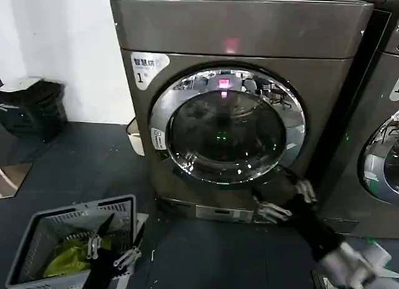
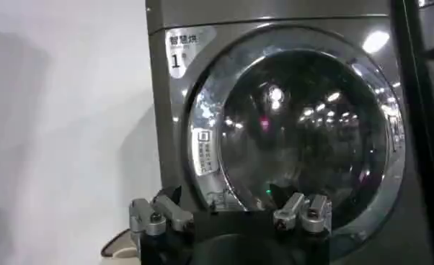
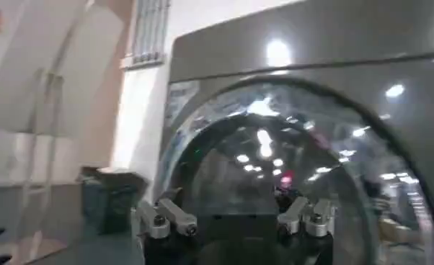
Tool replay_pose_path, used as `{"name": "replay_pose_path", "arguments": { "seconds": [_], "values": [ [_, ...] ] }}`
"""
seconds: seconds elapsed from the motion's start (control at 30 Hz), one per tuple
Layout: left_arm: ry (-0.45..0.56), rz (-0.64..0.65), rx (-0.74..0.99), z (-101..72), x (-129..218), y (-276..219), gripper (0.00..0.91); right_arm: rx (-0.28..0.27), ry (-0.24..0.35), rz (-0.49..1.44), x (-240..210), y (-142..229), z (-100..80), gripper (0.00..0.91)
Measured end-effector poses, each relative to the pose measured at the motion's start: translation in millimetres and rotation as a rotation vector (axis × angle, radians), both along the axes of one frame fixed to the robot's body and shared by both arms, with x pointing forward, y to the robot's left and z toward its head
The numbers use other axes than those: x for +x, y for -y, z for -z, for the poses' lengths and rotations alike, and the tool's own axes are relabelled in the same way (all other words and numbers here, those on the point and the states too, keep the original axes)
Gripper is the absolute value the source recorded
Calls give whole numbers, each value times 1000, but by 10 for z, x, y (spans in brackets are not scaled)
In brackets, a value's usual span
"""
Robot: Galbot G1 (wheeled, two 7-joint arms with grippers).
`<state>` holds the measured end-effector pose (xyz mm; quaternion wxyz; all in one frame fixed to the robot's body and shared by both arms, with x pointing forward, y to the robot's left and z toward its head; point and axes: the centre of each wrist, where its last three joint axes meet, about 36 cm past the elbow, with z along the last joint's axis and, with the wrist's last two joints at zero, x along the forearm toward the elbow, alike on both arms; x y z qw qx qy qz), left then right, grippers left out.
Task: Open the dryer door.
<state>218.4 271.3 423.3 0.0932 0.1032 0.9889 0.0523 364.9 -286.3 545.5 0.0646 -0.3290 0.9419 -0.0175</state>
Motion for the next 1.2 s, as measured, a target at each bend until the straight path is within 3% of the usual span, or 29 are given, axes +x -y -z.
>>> {"name": "replay_pose_path", "arguments": {
  "seconds": [0.3, 0.63, 1.2],
  "values": [
    [-10, 4, -20, 29, -5, 71, 907, -22, -40, -115, 765, -57, -8, 907],
    [-21, -9, -31, 30, -49, 119, 907, -72, -34, -233, 1427, -656, 103, 907],
    [-27, 5, -26, 60, -37, 201, 907, -73, -47, -306, 2071, -1547, 236, 907]
  ]
}}
